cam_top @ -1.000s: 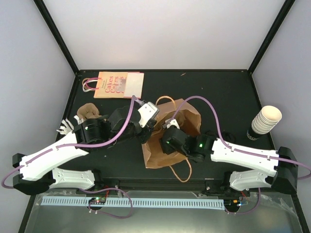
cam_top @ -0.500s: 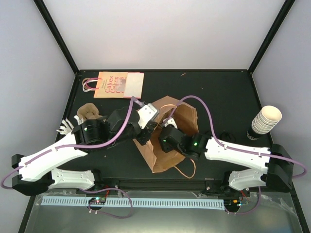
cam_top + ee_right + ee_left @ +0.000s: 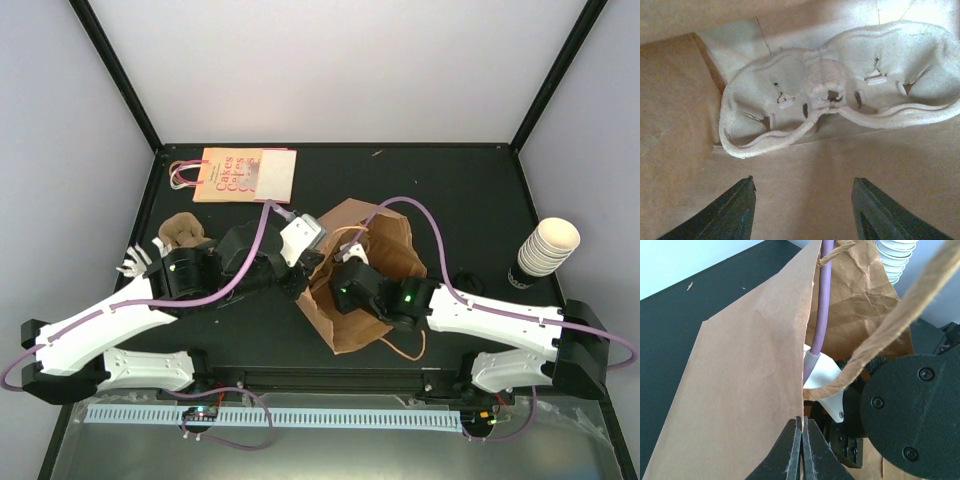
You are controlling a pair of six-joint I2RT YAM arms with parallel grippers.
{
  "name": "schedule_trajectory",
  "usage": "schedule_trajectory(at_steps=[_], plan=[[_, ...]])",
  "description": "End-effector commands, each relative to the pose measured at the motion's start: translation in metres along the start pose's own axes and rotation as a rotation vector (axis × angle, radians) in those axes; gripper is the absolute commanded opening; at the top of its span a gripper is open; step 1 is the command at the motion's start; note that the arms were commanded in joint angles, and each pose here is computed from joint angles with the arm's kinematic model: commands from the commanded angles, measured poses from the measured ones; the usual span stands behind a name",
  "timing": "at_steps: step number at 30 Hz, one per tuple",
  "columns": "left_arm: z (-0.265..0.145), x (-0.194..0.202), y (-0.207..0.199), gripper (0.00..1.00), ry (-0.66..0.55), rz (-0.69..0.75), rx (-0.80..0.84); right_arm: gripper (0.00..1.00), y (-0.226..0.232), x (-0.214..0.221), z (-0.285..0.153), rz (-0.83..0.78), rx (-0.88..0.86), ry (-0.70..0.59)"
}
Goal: Pack the takeout coffee
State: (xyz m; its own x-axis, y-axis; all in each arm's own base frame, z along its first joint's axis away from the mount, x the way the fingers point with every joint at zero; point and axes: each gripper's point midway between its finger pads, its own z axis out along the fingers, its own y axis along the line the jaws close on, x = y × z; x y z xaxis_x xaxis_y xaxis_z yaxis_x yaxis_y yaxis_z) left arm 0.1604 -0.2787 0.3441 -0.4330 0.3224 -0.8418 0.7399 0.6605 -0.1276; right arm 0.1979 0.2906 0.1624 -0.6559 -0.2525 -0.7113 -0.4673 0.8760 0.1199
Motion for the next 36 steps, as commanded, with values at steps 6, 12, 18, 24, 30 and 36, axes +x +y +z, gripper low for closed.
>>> schedule_trajectory(at_steps=[6,12,18,24,30,36], plan=[[-0.012,-0.016,-0.008,0.02,-0.085,-0.033,0.063,0.5,-0.008,-0.012,0.002,0.182,-0.016,-0.042],[-0.012,-0.013,-0.015,0.02,-0.093,-0.019,0.106,0.48,-0.008,-0.009,0.013,0.275,0.015,-0.025],[-0.009,-0.003,-0.024,0.02,-0.09,0.014,0.168,0.43,-0.01,-0.016,0.014,0.4,0.037,-0.059],[-0.007,0.002,-0.006,0.02,-0.065,0.006,0.072,0.44,0.006,-0.025,-0.001,0.136,0.043,-0.099],[-0.01,-0.002,0.0,0.02,-0.051,0.04,0.031,0.38,0.015,0.004,0.002,-0.113,-0.029,-0.003],[-0.018,0.005,-0.006,0.02,-0.027,0.099,0.077,0.31,-0.009,0.032,0.008,-0.312,0.064,0.092]])
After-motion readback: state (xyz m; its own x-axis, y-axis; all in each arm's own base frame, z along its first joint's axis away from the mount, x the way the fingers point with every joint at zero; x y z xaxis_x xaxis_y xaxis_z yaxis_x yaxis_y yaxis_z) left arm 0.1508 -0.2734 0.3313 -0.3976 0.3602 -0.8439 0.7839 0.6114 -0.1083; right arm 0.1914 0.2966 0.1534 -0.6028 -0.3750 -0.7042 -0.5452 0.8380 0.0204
